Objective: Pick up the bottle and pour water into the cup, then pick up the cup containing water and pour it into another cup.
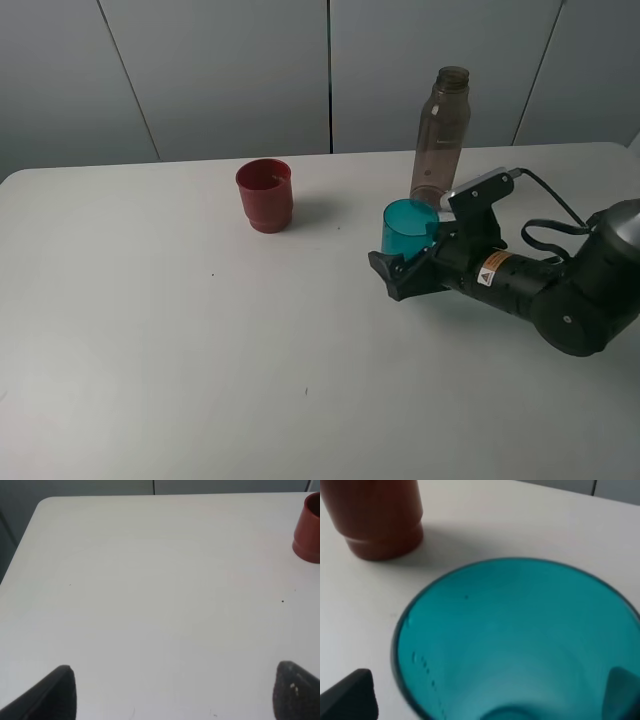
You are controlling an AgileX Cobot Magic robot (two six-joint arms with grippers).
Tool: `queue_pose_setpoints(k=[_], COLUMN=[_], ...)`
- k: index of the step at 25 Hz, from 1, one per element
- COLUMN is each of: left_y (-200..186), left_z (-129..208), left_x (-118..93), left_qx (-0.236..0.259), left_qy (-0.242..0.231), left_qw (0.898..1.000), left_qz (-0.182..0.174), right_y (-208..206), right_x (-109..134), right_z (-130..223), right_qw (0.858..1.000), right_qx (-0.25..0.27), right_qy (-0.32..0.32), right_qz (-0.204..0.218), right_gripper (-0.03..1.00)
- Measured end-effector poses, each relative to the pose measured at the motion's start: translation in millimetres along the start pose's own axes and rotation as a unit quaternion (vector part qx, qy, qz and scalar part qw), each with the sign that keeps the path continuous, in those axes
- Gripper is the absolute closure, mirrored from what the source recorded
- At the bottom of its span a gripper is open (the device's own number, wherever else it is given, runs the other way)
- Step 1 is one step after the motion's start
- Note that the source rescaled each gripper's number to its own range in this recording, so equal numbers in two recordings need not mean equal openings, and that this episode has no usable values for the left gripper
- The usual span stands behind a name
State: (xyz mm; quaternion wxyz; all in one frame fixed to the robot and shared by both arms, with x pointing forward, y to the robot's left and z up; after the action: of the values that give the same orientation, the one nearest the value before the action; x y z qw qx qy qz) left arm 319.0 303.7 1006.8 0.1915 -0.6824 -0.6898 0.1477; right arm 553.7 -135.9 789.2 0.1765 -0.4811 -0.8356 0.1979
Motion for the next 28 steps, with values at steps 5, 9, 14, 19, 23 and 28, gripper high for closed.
queue_pose_setpoints(k=[5, 9, 14, 19, 23, 28], left_y=[0, 0, 0, 0, 0, 0], left_z=[0, 0, 0, 0, 0, 0], left_x=[0, 0, 0, 0, 0, 0], left_qx=[0.000, 0.000, 0.000, 0.000, 0.000, 0.000], left_qy=[0.000, 0.000, 0.000, 0.000, 0.000, 0.000], left_qw=[1.000, 1.000, 1.000, 1.000, 1.000, 1.000], left_qz=[0.000, 0.000, 0.000, 0.000, 0.000, 0.000], right_y=[-35, -59, -100, -162, -221, -275], right_x=[-11, -12, -9, -2, 7, 13], right_z=[16, 1, -20, -54, -89, -75], right_qw=[0.994, 0.992, 0.989, 0.987, 0.989, 0.984], right_qx=[0.094, 0.113, 0.129, 0.133, 0.109, 0.147], right_qy=[0.020, 0.023, 0.022, 0.049, 0.054, 0.058], right_qz=[0.045, 0.058, 0.068, 0.079, 0.079, 0.084], right_gripper=[-0.03, -0.03, -0.03, -0.03, -0.03, -0.03])
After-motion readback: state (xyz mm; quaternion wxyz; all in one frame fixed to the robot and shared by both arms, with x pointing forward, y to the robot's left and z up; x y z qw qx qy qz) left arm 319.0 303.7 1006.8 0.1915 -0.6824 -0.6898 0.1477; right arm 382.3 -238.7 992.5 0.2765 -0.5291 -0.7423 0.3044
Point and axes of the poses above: a point on each arm's last joint axis where the gripper is mounted, y pointing out along that axis toward the gripper, x along the wrist's bending axis when the last joint is at zero, z = x × y, the point moved 10 cm from there along y, pointing out along that axis toward the gripper, and after that the axes turned 5 degrees about y, right-handed, at the moved point
